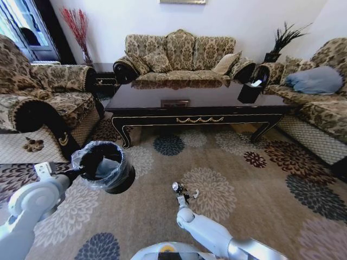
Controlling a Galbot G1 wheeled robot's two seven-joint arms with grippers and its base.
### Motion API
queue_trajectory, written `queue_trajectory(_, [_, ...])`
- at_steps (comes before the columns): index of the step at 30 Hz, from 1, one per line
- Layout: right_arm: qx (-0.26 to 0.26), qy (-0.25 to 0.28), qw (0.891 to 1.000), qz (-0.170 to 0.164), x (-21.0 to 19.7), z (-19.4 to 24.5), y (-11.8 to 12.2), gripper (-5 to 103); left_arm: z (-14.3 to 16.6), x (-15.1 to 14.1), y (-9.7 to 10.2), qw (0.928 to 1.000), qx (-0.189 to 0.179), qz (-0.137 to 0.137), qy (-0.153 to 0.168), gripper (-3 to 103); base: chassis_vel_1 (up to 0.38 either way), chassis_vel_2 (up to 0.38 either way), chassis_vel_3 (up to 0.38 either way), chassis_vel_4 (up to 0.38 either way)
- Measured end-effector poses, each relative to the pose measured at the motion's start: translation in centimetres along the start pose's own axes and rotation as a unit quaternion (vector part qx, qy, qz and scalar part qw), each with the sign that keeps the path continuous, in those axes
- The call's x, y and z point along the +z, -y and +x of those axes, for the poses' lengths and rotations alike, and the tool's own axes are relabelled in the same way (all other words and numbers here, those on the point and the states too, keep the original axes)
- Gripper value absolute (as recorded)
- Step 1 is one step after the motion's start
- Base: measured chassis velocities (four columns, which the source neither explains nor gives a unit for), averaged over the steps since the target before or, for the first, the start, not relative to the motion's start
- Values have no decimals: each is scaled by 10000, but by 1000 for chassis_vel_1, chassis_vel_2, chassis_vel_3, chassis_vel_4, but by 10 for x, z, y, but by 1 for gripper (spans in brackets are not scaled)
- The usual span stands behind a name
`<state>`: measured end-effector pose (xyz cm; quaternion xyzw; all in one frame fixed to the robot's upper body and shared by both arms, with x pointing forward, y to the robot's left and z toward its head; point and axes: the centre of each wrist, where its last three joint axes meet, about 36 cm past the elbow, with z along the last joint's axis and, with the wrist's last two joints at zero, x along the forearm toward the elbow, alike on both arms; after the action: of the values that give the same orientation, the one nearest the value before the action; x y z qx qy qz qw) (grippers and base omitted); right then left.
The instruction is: Move to the front of the table and pick up the trash from the floor, then place it into the trash bin.
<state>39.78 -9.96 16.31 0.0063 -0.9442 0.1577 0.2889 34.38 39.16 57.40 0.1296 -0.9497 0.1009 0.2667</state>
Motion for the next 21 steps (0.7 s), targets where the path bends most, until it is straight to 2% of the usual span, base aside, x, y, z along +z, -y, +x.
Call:
queue_trajectory(1, [0, 0, 10000, 0, 0, 0, 0, 39, 0, 0, 0, 10000, 0, 0, 0, 2, 0, 0, 0, 0])
queue_trajectory(4, [-32, 22, 10000, 18, 1, 0, 1, 24, 0, 0, 0, 10000, 1, -2, 3, 2, 0, 0, 0, 0])
queue_trajectory(6, [-38, 26, 10000, 30, 1, 0, 1, 24, 0, 0, 0, 10000, 1, -2, 3, 2, 0, 0, 0, 0])
queue_trajectory(9, [-50, 18, 10000, 65, 4, 0, 1, 8, 0, 0, 0, 10000, 4, -1, -1, 2, 0, 0, 0, 0])
queue_trajectory(10, [-50, 18, 10000, 65, 4, 0, 1, 8, 0, 0, 0, 10000, 4, -1, -1, 2, 0, 0, 0, 0])
queue_trajectory(11, [-53, 14, 10000, 69, 5, 0, 1, 3, 1, 1, 0, 10000, 6, -1, 0, 2, 0, 0, 0, 0])
queue_trajectory(21, [-50, 14, 9999, 137, 12, 3, 3, 0, 2, 1, 1, 10000, 12, 0, 8, 2, 0, 0, 0, 0])
